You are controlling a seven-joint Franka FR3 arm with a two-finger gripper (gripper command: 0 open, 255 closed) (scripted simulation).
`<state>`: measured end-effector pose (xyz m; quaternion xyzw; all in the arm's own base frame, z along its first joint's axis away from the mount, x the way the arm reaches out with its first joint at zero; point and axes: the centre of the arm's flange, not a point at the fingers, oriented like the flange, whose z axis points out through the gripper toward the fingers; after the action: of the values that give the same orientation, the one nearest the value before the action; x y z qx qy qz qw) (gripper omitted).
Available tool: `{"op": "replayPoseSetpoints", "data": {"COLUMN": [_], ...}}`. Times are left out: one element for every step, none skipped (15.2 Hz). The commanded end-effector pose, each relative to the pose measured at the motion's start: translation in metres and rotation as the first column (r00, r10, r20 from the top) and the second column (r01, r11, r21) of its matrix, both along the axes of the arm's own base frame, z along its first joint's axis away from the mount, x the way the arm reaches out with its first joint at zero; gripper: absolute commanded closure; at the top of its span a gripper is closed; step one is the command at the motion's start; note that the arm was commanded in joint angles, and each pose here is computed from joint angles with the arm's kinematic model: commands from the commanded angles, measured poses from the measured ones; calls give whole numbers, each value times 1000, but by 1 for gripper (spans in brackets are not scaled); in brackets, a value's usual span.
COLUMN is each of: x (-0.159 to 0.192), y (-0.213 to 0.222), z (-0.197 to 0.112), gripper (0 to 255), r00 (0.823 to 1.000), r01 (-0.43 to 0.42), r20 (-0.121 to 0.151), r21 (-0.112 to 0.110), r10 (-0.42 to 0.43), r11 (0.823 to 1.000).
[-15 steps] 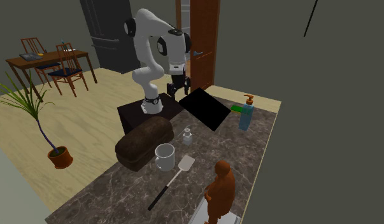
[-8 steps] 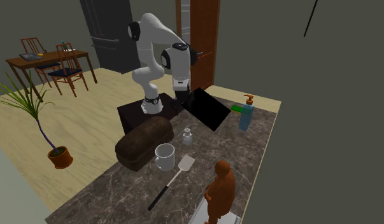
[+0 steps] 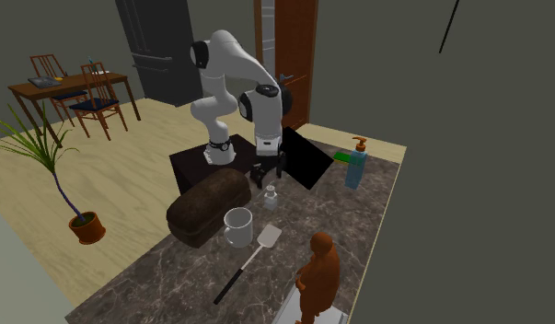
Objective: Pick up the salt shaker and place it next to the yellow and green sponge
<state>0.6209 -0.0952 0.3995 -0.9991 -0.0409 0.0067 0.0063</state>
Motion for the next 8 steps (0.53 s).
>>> {"op": "replayPoseSetpoints", "data": {"x": [1,1,1,1,1,1,1,1], "y": [-1,-1,-1,-1,-1,-1,-1,-1], "z": [-11,-16,-21,-27,-30,-30,-30,-30], "gripper": [0,0,0,0,0,0,0,0], "r00": [1000,1000,1000,1000,1000,1000,1000,1000], "r01": [0,0,0,0,0,0,0,0], "r20": [1,1,1,1,1,1,1,1], "r21": [0,0,0,0,0,0,0,0], "r10": [0,0,0,0,0,0,0,0], "r11": [1000,1000,1000,1000,1000,1000,1000,1000]}}
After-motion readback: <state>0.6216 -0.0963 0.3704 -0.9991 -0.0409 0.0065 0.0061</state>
